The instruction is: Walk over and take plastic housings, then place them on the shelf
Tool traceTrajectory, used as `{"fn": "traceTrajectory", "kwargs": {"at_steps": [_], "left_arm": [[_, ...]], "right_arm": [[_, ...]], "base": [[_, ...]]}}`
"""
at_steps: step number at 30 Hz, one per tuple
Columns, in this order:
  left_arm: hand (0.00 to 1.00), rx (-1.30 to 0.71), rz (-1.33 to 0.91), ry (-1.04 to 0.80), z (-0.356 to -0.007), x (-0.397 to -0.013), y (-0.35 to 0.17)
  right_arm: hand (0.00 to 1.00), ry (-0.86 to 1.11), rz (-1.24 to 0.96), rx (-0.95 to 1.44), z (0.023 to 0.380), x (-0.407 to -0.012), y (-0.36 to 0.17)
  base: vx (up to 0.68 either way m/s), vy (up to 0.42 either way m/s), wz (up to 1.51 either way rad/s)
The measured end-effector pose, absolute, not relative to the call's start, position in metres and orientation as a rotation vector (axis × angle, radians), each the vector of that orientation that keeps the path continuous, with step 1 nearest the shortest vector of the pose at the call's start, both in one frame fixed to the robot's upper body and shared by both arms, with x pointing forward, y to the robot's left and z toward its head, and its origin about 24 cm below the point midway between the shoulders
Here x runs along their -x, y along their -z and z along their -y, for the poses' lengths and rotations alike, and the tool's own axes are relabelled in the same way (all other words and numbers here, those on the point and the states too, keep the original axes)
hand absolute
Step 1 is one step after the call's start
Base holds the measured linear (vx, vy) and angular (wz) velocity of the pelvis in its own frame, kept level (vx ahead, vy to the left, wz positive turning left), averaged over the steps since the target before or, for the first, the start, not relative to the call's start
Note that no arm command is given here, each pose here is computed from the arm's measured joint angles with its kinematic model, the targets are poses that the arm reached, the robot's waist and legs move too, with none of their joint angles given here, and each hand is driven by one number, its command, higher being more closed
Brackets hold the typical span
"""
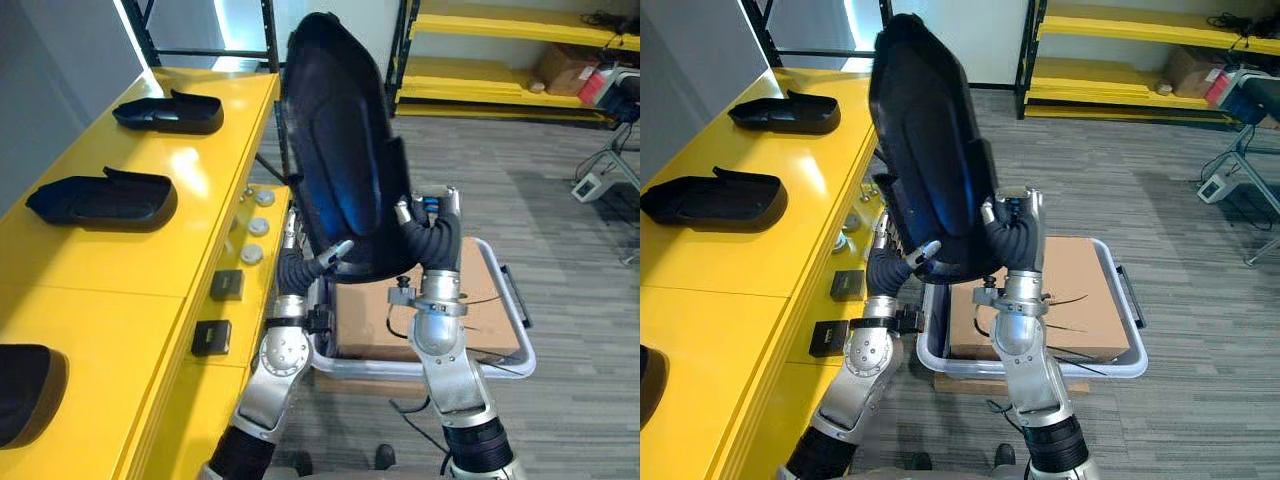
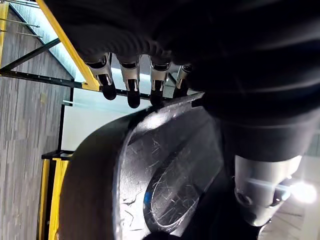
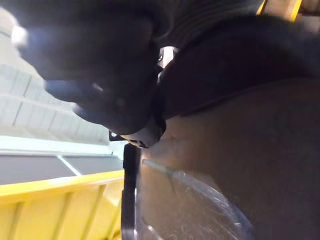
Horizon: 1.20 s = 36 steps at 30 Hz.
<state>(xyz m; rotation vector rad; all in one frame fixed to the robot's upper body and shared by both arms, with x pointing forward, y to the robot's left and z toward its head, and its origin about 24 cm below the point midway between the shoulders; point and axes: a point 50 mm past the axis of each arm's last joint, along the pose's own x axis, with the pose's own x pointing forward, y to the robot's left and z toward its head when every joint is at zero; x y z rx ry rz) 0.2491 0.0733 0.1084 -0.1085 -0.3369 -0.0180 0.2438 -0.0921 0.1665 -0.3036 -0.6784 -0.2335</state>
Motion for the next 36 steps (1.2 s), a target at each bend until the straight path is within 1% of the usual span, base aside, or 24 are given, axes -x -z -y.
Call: {"fn": "traceTrajectory", "kwargs": {"at_steps": [2, 3, 8, 9, 14, 21, 24, 27, 29, 31, 32, 34, 35, 36], "left_arm": [[0.0, 0.103, 0.337, 0.011, -0.073, -0.252, -0.11], [1.0, 0.102, 0.333, 0.01, -0.072, -0.253, -0.109], [1.0, 0.107, 0.311, 0.015, -0.072, -0.253, -0.107], [1.0, 0.102, 0.306, 0.015, -0.073, -0.253, -0.107], [1.0, 0.098, 0.297, 0.018, -0.073, -0.253, -0.105], [1.0, 0.053, 0.296, -0.01, -0.081, -0.255, -0.104], [1.0, 0.008, 0.315, -0.029, -0.084, -0.256, -0.105], [1.0, -0.032, 0.332, -0.048, -0.088, -0.257, -0.106], [1.0, -0.059, 0.342, -0.058, -0.091, -0.257, -0.107], [1.0, -0.082, 0.339, -0.087, -0.1, -0.257, -0.105], [1.0, -0.086, 0.337, -0.105, -0.103, -0.256, -0.104], [1.0, -0.084, 0.319, -0.177, -0.119, -0.253, -0.101], [1.0, -0.083, 0.314, -0.195, -0.123, -0.251, -0.1], [1.0, -0.081, 0.307, -0.218, -0.128, -0.247, -0.098]], "right_arm": [[1.0, 0.206, 0.682, 0.289, 0.089, -0.243, -0.166], [1.0, 0.193, 0.685, 0.278, 0.087, -0.242, -0.166], [1.0, 0.181, 0.661, 0.266, 0.088, -0.24, -0.16], [0.0, 0.18, 0.646, 0.264, 0.089, -0.239, -0.157], [0.0, 0.161, 0.618, 0.285, 0.094, -0.237, -0.149], [0.0, 0.058, 0.676, 0.276, 0.093, -0.232, -0.15], [0.0, 0.025, 0.68, 0.292, 0.099, -0.232, -0.152], [0.0, 0.014, 0.745, 0.299, 0.111, -0.227, -0.165], [0.0, 0.061, 0.797, 0.288, 0.124, -0.224, -0.176], [0.0, 0.181, 0.853, 0.255, 0.152, -0.221, -0.189], [0.0, 0.219, 0.86, 0.256, 0.16, -0.221, -0.192], [0.0, 0.368, 0.867, 0.226, 0.192, -0.215, -0.194], [0.0, 0.406, 0.858, 0.219, 0.199, -0.213, -0.193], [0.0, 0.482, 0.825, 0.203, 0.214, -0.207, -0.186]], "base": [[0.0, -0.002, -0.06], [0.0, 0.0, 0.0], [0.0, 0.0, 0.0], [0.0, 0.0, 0.0], [-0.01, -0.003, 0.0], [-0.04, -0.011, -0.01], [-0.01, -0.002, 0.0], [0.0, 0.0, 0.0], [0.0, 0.0, 0.0], [0.0, 0.0, 0.0], [-0.01, -0.002, -0.03], [-0.01, -0.006, -0.06], [-0.01, -0.008, -0.05], [0.0, 0.0, 0.0]]}}
